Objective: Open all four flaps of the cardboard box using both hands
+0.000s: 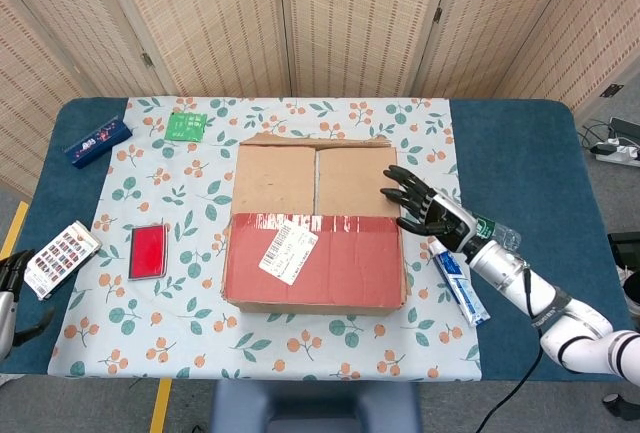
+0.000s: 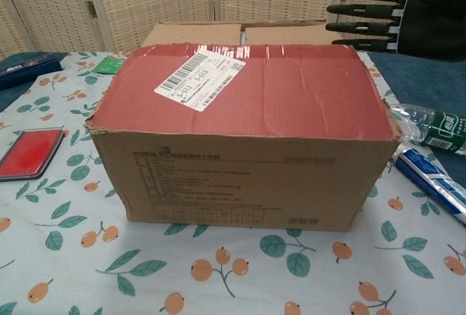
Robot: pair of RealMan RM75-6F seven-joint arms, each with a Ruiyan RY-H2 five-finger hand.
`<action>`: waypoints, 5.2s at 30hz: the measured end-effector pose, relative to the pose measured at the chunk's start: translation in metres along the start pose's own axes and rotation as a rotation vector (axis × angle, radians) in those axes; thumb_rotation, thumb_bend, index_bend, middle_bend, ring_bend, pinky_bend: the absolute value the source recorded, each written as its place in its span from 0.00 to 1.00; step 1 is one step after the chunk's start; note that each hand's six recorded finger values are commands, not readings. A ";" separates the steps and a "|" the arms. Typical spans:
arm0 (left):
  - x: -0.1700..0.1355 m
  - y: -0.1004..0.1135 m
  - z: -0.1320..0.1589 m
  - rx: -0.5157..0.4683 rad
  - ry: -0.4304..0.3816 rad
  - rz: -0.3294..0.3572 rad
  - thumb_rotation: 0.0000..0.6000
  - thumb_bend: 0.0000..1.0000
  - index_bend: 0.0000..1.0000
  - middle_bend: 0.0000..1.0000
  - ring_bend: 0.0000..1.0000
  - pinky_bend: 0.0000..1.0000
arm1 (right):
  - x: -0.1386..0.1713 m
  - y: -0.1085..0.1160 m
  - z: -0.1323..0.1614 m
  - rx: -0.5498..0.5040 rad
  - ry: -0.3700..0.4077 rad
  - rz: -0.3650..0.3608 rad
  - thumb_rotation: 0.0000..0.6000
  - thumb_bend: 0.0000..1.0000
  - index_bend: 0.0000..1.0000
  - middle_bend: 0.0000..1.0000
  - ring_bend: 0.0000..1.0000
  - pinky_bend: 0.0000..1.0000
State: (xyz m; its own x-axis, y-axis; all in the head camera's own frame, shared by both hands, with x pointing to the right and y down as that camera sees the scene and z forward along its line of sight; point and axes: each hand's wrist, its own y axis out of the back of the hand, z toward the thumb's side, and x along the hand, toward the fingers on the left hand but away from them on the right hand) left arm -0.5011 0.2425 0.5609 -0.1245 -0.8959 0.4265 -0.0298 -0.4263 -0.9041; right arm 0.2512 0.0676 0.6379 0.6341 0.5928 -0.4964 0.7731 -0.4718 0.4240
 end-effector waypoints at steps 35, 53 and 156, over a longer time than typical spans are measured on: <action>0.002 -0.001 0.005 0.023 -0.005 0.010 1.00 0.33 0.09 0.14 0.13 0.00 | 0.008 -0.004 -0.022 -0.265 -0.041 0.046 0.92 0.29 0.00 0.00 0.11 0.17; 0.005 -0.008 0.012 0.052 -0.011 -0.004 1.00 0.33 0.09 0.14 0.13 0.00 | 0.037 -0.026 0.006 -0.292 0.032 0.163 0.92 0.29 0.00 0.00 0.11 0.17; 0.012 -0.019 0.022 0.065 -0.045 -0.041 1.00 0.33 0.09 0.14 0.12 0.00 | -0.021 -0.133 0.064 1.711 0.118 0.341 0.56 0.80 0.41 0.22 0.19 0.07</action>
State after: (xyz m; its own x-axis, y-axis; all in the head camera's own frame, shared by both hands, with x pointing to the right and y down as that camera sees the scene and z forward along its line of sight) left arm -0.4806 0.2370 0.5844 -0.0801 -0.8814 0.4655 0.0302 -0.4690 -0.8827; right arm 0.1364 0.0757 0.5438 0.8134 0.3323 -0.4774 -0.1887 -0.6256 -0.7570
